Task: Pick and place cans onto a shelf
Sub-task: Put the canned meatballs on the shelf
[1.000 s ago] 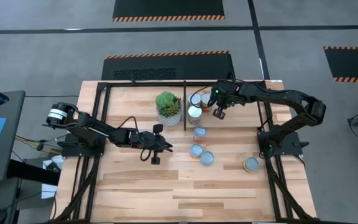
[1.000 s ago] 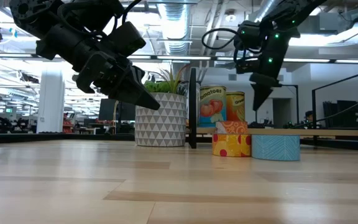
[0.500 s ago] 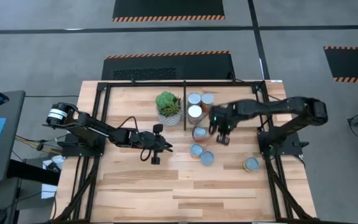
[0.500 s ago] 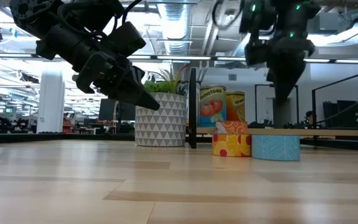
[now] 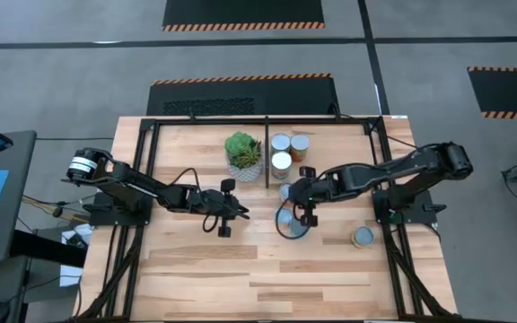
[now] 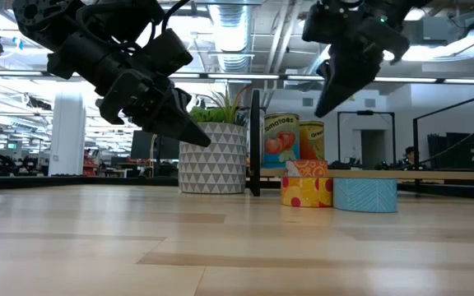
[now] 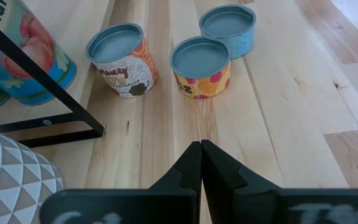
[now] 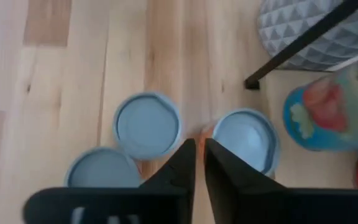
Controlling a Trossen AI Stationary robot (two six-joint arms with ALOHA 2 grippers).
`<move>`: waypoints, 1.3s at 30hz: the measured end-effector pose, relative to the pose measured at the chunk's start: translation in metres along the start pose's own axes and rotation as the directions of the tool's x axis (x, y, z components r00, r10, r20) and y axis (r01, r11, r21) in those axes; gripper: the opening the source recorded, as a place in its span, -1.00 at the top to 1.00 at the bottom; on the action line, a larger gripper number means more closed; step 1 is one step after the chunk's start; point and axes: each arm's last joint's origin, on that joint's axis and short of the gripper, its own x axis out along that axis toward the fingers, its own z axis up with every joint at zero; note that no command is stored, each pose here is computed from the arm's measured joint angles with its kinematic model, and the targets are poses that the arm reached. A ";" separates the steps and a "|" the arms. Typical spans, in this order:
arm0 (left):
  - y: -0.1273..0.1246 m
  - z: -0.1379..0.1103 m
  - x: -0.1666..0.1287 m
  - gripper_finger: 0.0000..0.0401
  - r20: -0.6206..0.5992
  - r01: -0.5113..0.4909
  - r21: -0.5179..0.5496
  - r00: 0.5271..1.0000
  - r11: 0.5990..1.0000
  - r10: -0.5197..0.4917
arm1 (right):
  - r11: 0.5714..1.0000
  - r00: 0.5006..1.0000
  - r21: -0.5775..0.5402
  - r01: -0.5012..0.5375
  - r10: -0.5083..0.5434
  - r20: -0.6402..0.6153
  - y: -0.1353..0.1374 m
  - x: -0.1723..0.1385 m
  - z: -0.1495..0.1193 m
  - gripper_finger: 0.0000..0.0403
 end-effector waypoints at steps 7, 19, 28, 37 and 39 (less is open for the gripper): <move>0.000 -0.001 0.000 1.00 -0.007 0.001 -0.002 1.000 1.000 -0.001 | 0.998 0.992 -0.065 0.011 -0.019 -0.121 -0.002 0.038 -0.007 0.36; 0.000 -0.001 0.000 1.00 -0.009 0.001 -0.016 1.000 1.000 -0.001 | 0.994 0.971 -0.102 0.026 -0.049 -0.232 -0.008 0.077 -0.007 0.14; 0.000 0.000 0.000 1.00 -0.004 0.000 -0.016 1.000 1.000 0.000 | 0.998 0.963 -0.059 0.039 -0.053 -0.265 -0.003 0.071 -0.001 0.67; 0.000 0.000 0.000 1.00 -0.004 0.000 -0.016 1.000 1.000 0.000 | 1.000 0.961 -0.013 0.028 -0.031 -0.275 0.010 0.023 0.008 0.90; 0.000 0.000 0.000 1.00 -0.005 0.000 -0.016 1.000 1.000 0.000 | 0.999 0.955 0.006 0.032 -0.029 -0.295 0.012 0.006 0.007 0.92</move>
